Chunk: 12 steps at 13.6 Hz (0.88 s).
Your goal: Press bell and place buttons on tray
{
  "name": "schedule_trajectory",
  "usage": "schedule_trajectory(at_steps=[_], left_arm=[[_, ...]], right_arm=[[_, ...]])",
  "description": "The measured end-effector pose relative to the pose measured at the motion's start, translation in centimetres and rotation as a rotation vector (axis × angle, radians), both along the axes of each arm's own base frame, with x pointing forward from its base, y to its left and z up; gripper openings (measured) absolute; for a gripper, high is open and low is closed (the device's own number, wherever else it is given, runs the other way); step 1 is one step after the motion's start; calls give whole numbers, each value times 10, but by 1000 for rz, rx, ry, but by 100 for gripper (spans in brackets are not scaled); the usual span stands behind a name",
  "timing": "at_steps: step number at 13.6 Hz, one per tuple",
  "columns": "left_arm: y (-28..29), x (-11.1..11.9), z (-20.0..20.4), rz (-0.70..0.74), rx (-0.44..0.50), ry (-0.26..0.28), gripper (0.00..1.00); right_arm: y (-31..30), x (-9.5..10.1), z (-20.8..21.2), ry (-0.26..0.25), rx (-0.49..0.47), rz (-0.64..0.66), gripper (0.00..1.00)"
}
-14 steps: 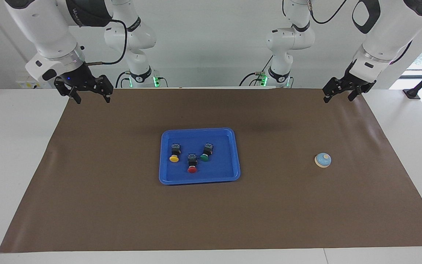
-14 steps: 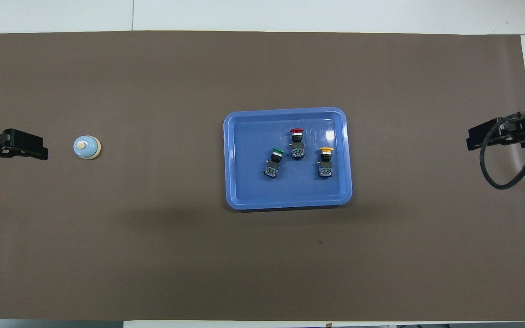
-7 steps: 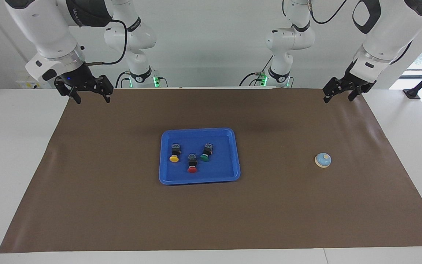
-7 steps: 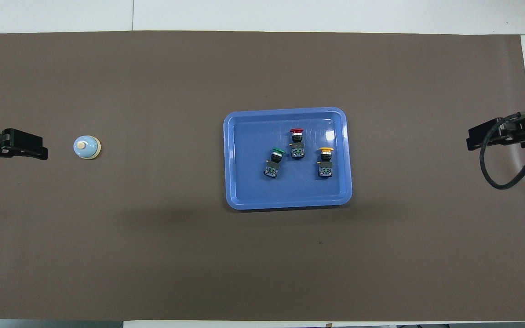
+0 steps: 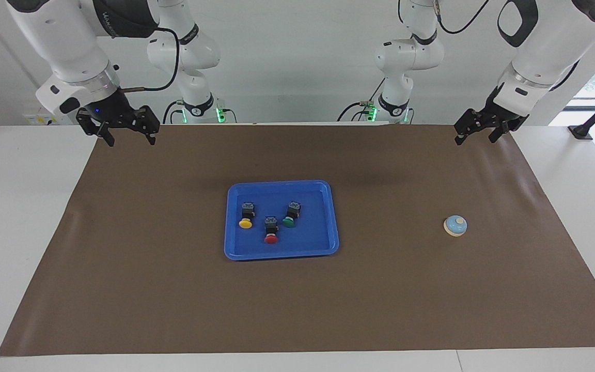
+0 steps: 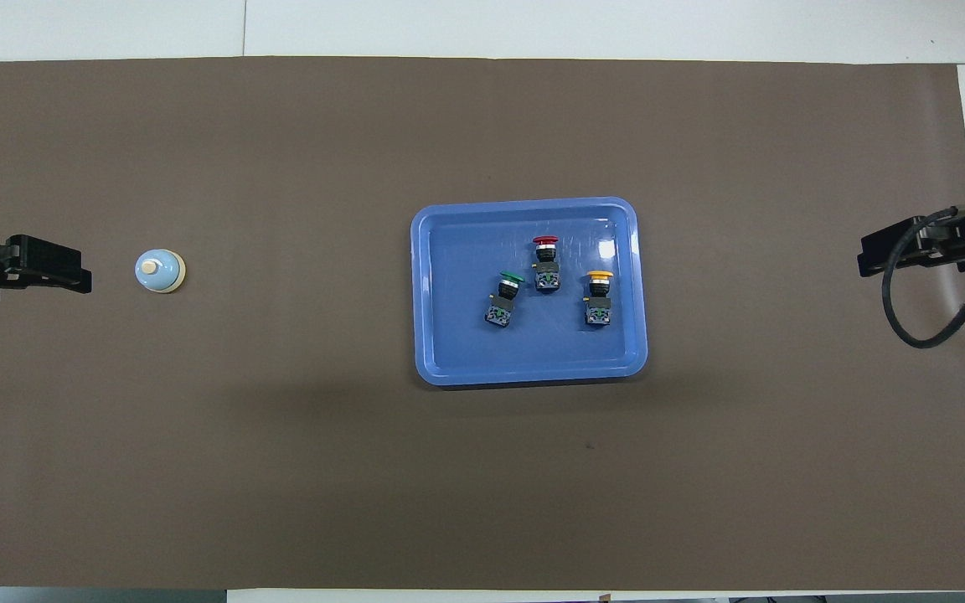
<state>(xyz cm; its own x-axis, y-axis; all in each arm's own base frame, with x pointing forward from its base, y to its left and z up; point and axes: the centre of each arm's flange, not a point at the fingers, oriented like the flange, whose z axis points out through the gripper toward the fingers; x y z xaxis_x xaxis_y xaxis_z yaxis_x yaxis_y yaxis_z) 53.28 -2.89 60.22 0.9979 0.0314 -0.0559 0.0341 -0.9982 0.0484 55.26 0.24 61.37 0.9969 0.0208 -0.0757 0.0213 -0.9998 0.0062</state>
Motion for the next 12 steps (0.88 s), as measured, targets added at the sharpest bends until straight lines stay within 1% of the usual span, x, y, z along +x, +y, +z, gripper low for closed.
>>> schedule_trajectory(at_steps=[5,9,12], left_arm=[[0,0,0,4,-2,-1,100],[0,0,-1,6,-2,2,100],[0,0,-1,7,-2,3,100]], right_arm=[[-4,0,0,0,-1,-5,100],[-47,-3,-1,8,-3,-70,100],[-59,-4,-1,8,-3,-89,100]])
